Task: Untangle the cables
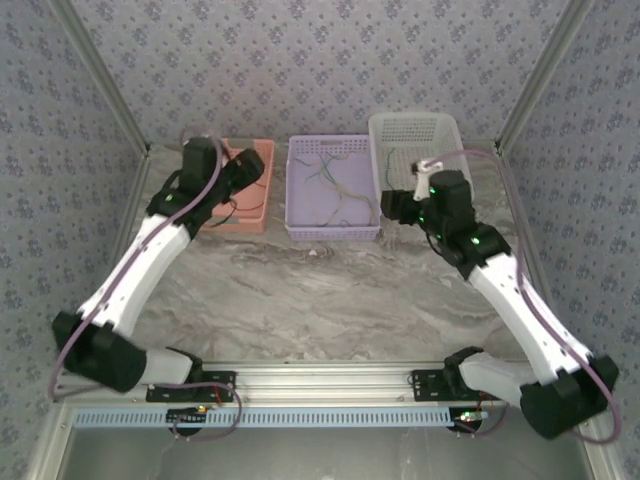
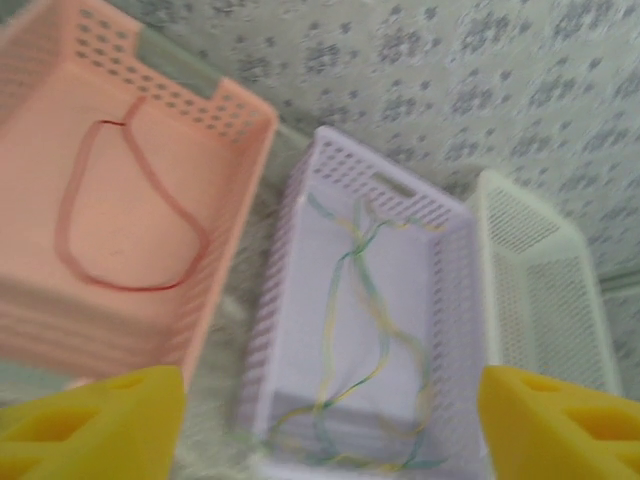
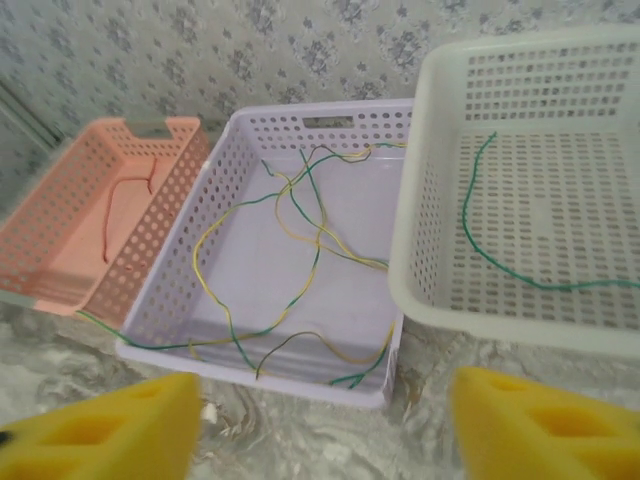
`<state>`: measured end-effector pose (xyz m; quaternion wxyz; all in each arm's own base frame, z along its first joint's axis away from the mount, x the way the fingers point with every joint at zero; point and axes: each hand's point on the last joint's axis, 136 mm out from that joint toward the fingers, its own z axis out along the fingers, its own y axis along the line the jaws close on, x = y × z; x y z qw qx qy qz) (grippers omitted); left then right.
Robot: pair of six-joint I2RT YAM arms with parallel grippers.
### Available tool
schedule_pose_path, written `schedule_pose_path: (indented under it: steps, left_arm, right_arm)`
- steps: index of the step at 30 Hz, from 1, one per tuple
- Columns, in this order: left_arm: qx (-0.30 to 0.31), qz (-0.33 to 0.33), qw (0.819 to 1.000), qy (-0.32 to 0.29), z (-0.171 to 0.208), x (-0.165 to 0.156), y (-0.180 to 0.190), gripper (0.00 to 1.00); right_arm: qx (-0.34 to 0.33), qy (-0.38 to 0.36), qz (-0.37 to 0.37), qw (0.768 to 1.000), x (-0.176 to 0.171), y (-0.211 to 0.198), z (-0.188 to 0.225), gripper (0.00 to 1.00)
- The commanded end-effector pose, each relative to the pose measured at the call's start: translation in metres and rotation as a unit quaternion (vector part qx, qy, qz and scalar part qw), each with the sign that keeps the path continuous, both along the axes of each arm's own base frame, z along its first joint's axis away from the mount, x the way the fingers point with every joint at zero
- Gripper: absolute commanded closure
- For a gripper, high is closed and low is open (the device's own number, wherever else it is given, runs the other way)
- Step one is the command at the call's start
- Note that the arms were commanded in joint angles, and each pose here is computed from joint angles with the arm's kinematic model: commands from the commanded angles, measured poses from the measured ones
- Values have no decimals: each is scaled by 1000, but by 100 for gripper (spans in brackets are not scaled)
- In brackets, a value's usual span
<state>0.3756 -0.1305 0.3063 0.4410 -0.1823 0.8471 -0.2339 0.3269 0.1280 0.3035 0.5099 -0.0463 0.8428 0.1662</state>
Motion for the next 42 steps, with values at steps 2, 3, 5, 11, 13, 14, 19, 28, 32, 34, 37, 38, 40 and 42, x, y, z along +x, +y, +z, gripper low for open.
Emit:
schedule_pose_path:
  steps: [2, 3, 5, 11, 13, 14, 19, 28, 32, 34, 37, 38, 40, 42]
  left_arm:
    - [48, -18, 998, 47, -31, -72, 30, 1]
    - [53, -24, 997, 54, -39, -88, 35, 1]
    - [62, -27, 996, 62, -51, -114, 45, 1]
    - [123, 66, 987, 79, -67, -144, 95, 1]
    - [159, 122, 976, 86, -70, -146, 118, 1]
    - [174, 141, 972, 78, -72, -146, 126, 1]
    - [257, 130, 957, -48, -83, -136, 139, 1]
    - [338, 137, 917, -158, -132, -97, 139, 1]
    - [332, 123, 925, -141, -153, -69, 143, 1]
    - [345, 113, 922, -133, -164, -57, 144, 1]
    - [338, 108, 925, -132, -176, -42, 148, 1]
    - [337, 101, 926, -135, -176, -39, 146, 1]
    - [331, 108, 927, -138, -176, -33, 150, 1]
    - [323, 116, 928, -145, -176, -29, 155, 1]
  right_arm:
    - [19, 30, -22, 999, -45, -30, -7, 1]
    - [15, 26, -41, 999, -54, -41, -9, 1]
    - [15, 2, -77, 997, -70, -59, -10, 1]
    - [34, -60, -152, 986, -84, -90, -17, 1]
    - [26, -54, -194, 979, -80, -103, -29, 1]
    - [16, -58, -195, 979, -77, -104, -34, 1]
    - [-94, -70, -197, 973, -60, -119, -95, 1]
    - [-109, -98, -262, 954, -40, -152, -159, 1]
    - [-110, -78, -257, 957, -20, -159, -175, 1]
    - [-112, -86, -252, 957, -9, -159, -178, 1]
    - [-120, -88, -224, 963, 8, -153, -181, 1]
    - [-118, -87, -224, 964, 12, -155, -182, 1]
    - [-112, -88, -227, 964, 20, -160, -183, 1]
    - [-108, -92, -230, 963, 25, -164, -182, 1]
